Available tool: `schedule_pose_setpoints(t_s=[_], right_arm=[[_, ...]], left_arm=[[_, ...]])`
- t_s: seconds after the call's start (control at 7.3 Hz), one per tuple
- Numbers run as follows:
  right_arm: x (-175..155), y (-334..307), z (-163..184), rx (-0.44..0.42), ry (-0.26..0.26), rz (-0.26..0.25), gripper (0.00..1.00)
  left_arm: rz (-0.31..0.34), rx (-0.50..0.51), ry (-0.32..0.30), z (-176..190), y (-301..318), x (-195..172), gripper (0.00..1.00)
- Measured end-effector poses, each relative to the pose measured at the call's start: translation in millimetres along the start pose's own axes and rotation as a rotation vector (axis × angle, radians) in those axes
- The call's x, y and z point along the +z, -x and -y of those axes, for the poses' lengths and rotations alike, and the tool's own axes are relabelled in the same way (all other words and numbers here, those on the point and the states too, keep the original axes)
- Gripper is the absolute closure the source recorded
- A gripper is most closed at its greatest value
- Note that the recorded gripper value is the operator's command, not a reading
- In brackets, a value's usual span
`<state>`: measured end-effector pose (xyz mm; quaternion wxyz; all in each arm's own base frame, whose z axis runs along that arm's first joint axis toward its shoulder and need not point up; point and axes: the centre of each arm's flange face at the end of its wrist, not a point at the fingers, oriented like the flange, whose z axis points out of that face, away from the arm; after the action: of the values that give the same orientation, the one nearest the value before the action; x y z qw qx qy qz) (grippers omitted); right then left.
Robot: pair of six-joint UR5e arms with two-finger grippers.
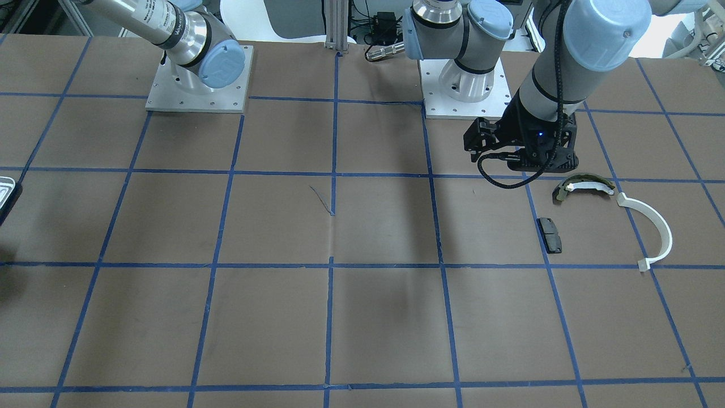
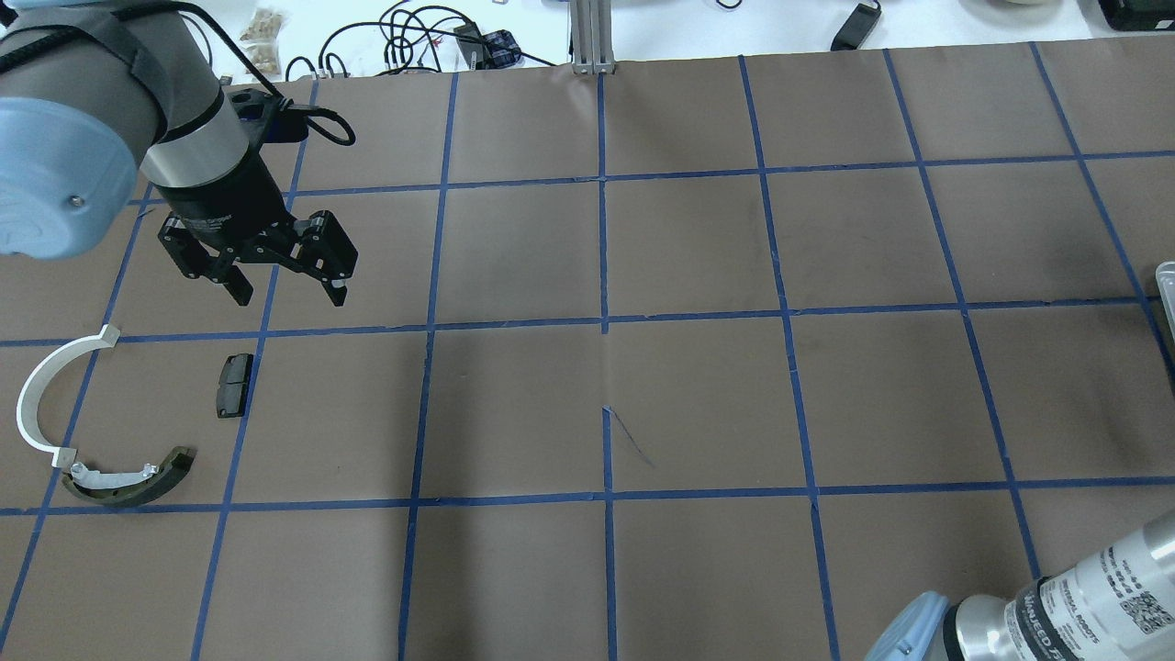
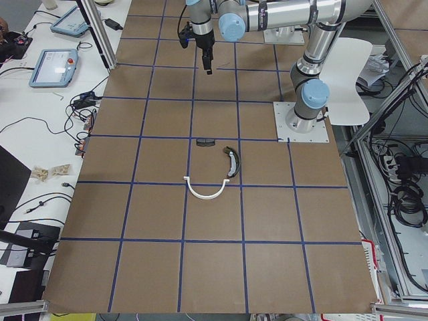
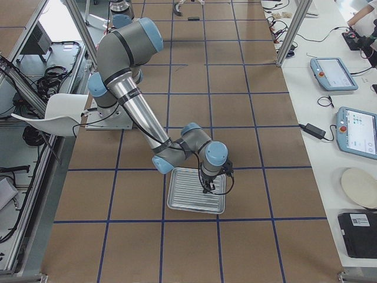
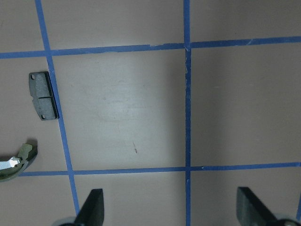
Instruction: Place bearing gear from tray to pile
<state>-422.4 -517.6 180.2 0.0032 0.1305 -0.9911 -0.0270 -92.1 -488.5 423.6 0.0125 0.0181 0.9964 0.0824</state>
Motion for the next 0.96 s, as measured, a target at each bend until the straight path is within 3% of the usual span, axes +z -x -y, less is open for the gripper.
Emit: schedule_pose_setpoints(t_s=[0.27,0.55,0.96], right_arm=[[-3.6,0.3,0.5,0.016,0.002,-0.003,1.0],[-35.5,17.7,11.6,0.035,-0.002,-0.027,1.0],[-113.2,170.4,77.9,0.043,-0.01,-0.033,1.0]], left_arm=[[0.0,0.0,0.0,0.0,0.0,0.0,0.0],[0.0,0.0,0.0,0.0,0.0,0.0,0.0],[0.0,0.0,-0.003,0.3,0.0,-0.3,0.0]])
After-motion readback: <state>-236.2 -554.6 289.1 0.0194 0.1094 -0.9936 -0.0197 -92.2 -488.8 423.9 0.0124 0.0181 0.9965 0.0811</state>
